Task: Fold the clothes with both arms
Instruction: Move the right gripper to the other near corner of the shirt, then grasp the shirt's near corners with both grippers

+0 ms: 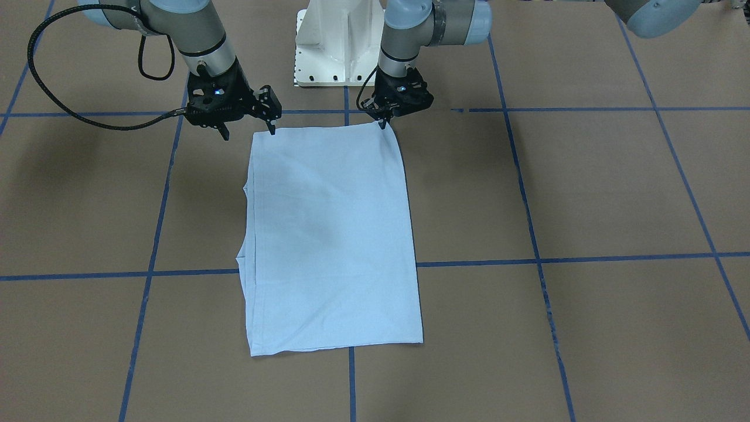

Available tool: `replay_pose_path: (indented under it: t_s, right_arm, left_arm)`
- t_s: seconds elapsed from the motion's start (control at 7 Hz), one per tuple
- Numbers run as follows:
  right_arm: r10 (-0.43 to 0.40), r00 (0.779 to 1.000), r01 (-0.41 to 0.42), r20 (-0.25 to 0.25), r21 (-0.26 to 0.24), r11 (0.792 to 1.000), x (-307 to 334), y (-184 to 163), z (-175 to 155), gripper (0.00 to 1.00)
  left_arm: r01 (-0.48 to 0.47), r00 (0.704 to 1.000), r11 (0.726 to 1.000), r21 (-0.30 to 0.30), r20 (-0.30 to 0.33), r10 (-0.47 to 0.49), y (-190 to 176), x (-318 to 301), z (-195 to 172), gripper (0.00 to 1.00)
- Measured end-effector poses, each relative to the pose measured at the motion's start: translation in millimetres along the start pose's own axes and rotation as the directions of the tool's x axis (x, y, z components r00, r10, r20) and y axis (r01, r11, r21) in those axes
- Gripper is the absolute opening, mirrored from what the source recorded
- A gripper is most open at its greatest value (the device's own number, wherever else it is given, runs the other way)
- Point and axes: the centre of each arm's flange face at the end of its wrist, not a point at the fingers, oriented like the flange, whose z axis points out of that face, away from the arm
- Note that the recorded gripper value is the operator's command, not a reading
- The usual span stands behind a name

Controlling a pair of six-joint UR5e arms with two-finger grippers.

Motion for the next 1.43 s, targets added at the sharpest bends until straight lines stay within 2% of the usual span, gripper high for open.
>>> replay_pose_path:
  t_s: [0.14, 0.29, 0.43, 0.57, 0.71, 0.86, 1.43]
  right_arm:
    - [0.096, 0.995, -0.096, 0.005, -0.021, 0.995, -9.3, 14.0, 6.7, 1.00]
    - [0.253, 0.967, -0.252, 0.006, -0.047, 0.967, -21.4, 32.3, 12.9, 1.00]
    - [0.368, 0.930, -0.368, -0.009, -0.053, 0.928, -28.1, 48.5, 22.3, 1.00]
    - [0.429, 0.903, -0.430, -0.037, -0.025, 0.903, -33.6, 67.1, 43.3, 1.00]
    - [0.463, 0.884, -0.463, -0.063, 0.005, 0.886, -37.2, 82.0, 64.1, 1.00]
    - [0.474, 0.877, -0.474, -0.080, 0.019, 0.880, -38.3, 90.4, 77.4, 1.00]
    - [0.481, 0.869, -0.480, -0.113, 0.042, 0.876, -28.0, 93.6, 94.3, 1.00]
  left_arm:
    - [-0.007, 1.000, 1.000, -0.005, -0.010, 0.007, 1.7, 2.0, -9.3, 0.00]
    - [-0.012, 1.000, 1.000, -0.010, -0.018, 0.012, 3.9, 4.0, -19.3, 0.00]
    - [-0.015, 1.000, 1.000, -0.014, -0.027, 0.015, 5.4, 5.2, -27.0, 0.00]
    - [-0.017, 0.999, 1.000, -0.016, -0.033, 0.016, 6.2, 5.8, -31.1, 0.00]
    - [-0.018, 0.999, 1.000, -0.017, -0.036, 0.017, 6.5, 6.2, -32.7, 0.00]
    - [-0.018, 0.999, 1.000, -0.017, -0.037, 0.018, 6.6, 6.4, -33.1, 0.00]
    - [-0.019, 0.999, 1.000, -0.018, -0.038, 0.018, 6.8, 7.1, -32.4, 0.00]
